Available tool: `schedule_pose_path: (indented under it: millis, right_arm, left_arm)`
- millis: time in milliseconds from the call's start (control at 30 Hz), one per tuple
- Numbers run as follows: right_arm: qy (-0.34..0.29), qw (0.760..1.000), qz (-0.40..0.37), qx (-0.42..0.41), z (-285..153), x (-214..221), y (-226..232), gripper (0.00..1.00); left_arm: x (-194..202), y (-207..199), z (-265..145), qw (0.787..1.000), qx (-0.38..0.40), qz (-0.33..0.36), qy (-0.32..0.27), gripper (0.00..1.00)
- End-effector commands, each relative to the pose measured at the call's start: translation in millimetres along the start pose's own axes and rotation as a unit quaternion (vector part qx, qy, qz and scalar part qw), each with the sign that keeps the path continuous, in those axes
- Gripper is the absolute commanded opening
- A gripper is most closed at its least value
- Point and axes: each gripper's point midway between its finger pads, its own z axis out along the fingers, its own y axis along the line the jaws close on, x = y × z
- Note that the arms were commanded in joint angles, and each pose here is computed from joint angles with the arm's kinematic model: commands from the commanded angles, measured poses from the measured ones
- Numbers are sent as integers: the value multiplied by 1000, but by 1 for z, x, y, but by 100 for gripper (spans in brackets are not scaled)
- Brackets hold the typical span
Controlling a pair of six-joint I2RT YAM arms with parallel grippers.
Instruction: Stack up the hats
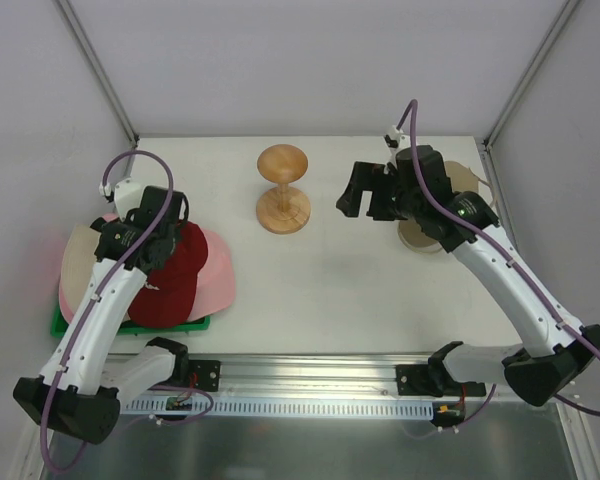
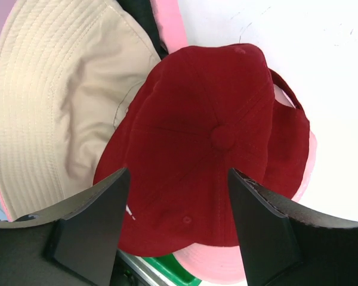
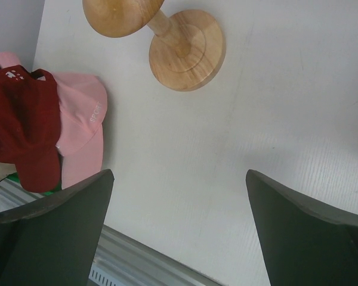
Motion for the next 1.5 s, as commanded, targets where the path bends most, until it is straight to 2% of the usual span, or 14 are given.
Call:
schedule_pose_path:
  millis: [0, 300, 733, 833, 967, 1000, 1100, 1467]
  right_arm:
    - [-26, 1000, -12, -3, -2, -9, 4, 100]
    - [-24, 1000, -14, -3, 0, -5, 4, 99]
    - [-17, 1000, -17, -6, 3, 1, 3, 99]
    - [-17, 1000, -17, -7, 3, 1, 4, 100]
    - [-17, 1000, -18, -5, 3, 1, 3, 99]
    - [-18, 1000, -18, -5, 2, 1, 3, 99]
    - [-17, 1000, -19, -7, 2, 2, 4, 100]
    - [-17, 1000, -22, -4, 2, -2, 5, 99]
  left_arm:
    - [-13, -9, 2, 1000, 11, -8, -6, 66]
    - [-12, -21, 20, 1000, 4, -5, 5, 63]
    - [1, -24, 41, 1000, -9, -5, 19, 43]
    - [4, -24, 44, 1000, -9, -5, 24, 36]
    - [2, -25, 43, 1000, -5, -4, 22, 22]
    - [0, -26, 43, 1000, -3, -5, 21, 14]
    - [-4, -26, 38, 1000, 6, -5, 18, 1]
    - [-42, -18, -7, 997, 68, -19, -27, 0]
